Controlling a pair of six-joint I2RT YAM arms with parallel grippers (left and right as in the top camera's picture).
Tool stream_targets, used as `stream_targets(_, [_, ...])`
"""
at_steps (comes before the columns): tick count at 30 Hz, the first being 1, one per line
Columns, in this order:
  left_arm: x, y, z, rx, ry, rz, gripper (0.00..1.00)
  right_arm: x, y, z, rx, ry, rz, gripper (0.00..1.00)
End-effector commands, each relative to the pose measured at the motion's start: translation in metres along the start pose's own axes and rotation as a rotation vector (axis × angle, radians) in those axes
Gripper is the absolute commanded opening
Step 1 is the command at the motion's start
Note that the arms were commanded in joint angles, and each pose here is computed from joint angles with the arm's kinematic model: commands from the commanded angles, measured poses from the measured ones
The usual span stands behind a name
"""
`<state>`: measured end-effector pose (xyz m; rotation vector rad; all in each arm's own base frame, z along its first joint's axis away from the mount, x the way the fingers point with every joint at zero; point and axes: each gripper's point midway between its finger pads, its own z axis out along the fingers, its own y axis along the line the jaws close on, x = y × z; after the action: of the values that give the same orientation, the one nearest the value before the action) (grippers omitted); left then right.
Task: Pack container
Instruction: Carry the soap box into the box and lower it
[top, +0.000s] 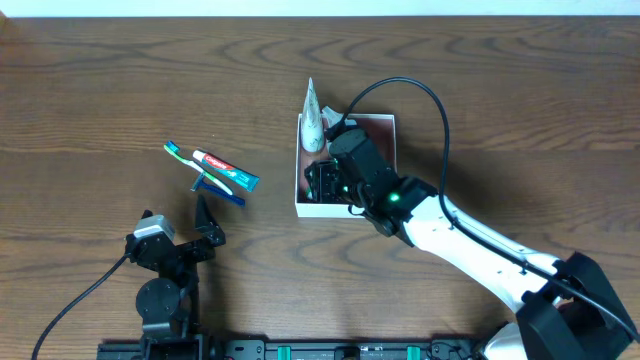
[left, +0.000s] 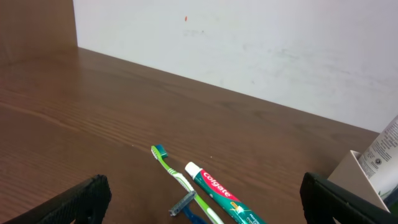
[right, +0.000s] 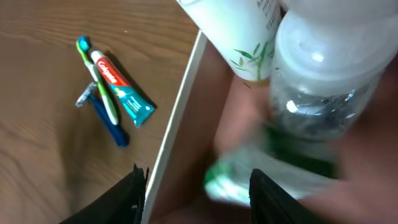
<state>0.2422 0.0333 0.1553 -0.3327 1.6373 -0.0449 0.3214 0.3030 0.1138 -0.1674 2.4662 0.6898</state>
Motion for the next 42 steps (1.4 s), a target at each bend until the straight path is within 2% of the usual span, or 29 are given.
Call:
stream_targets(1, [0.017, 0.007, 0.001, -0.025, 0.048, 0.026, 0.98, -0.003, -0.001, 0.001, 0.023, -0.019, 0.008, 0.51])
stream_targets(18, [0.017, 0.007, 0.001, -0.025, 0.048, 0.026, 0.98, 0.002, -0.004, 0.001, 0.038, 0.001, 0.01, 0.52])
stream_targets(29, [0.017, 0.007, 0.001, -0.025, 0.048, 0.026, 0.98, 0.009, -0.028, -0.003, 0.156, 0.019, -0.106, 0.54])
stream_targets(34, [0.017, 0.007, 0.001, -0.025, 0.048, 0.026, 0.98, 0.008, -0.047, -0.008, 0.262, 0.023, -0.234, 0.57])
stream_targets(37, [0.017, 0.007, 0.001, -0.025, 0.048, 0.026, 0.98, 0.008, -0.064, -0.013, 0.352, 0.023, -0.244, 0.59])
stream_targets(42, [0.017, 0.007, 0.001, -0.025, 0.048, 0.026, 0.98, 0.008, -0.07, -0.013, 0.371, 0.028, -0.239, 0.69])
